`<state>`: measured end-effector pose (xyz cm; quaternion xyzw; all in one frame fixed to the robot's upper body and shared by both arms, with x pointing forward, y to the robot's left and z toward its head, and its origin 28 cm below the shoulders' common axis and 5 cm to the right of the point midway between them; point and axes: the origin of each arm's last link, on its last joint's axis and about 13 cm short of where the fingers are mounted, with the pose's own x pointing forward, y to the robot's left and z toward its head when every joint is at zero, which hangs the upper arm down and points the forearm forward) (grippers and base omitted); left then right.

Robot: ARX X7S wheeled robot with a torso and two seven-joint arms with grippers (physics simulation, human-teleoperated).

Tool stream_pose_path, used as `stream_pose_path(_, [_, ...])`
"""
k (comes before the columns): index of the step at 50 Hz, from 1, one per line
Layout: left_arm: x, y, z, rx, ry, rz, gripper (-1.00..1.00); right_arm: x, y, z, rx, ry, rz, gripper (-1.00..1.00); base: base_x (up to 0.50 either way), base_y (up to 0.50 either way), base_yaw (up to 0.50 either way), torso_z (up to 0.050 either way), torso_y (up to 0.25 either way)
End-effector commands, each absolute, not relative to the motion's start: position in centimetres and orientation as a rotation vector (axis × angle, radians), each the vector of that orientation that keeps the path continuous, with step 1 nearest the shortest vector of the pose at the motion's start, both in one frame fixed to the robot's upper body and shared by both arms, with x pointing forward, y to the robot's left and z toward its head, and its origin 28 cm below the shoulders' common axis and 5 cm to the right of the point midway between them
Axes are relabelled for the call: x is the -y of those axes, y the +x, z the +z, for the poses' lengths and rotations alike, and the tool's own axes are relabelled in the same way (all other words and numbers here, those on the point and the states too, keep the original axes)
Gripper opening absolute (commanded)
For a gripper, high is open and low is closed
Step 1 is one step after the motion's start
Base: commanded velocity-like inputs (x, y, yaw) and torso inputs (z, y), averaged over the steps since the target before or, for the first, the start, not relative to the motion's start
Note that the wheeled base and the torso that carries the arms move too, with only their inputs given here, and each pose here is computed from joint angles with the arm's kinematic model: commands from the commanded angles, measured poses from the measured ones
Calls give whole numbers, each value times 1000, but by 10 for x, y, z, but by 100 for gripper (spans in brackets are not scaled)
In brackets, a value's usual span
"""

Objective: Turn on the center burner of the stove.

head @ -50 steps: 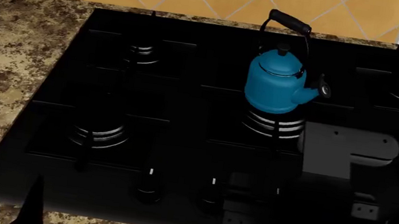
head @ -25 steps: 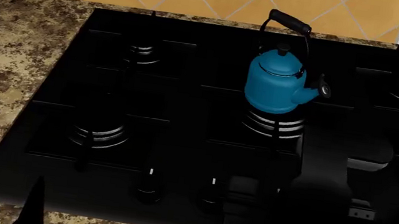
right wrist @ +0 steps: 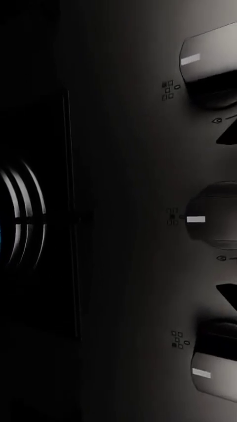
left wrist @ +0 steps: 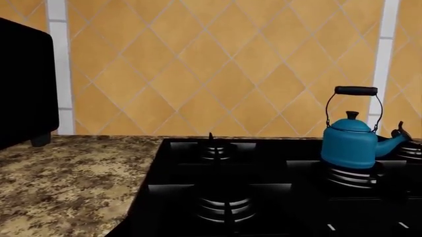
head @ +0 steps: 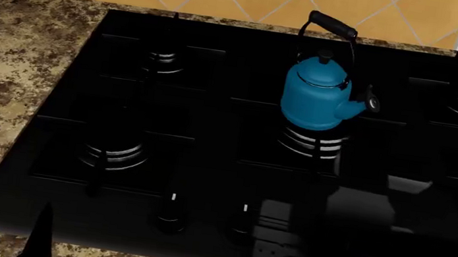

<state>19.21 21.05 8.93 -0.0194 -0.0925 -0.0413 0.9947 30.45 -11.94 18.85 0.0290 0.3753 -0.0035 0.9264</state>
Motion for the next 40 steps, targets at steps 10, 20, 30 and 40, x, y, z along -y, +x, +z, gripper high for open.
stream_pose_path(10, [-211, 191, 91, 186, -43, -85, 100, 121, 308, 171, -833, 58, -15, 100, 0, 0, 0, 0, 0])
stream_pose_path(20, [-210, 190, 93, 186, -41, -85, 100, 121, 308, 167, -852, 61, -11, 100, 2, 0, 0, 0, 0])
stream_pose_path(30, [-210, 190, 93, 187, -41, -86, 100, 116, 307, 165, -875, 60, 39, -100, 2, 0, 1, 0, 0])
stream_pose_path(40, [-209, 190, 93, 183, -36, -87, 100, 117, 304, 166, -868, 2, 38, -100, 0, 0, 1, 0, 0])
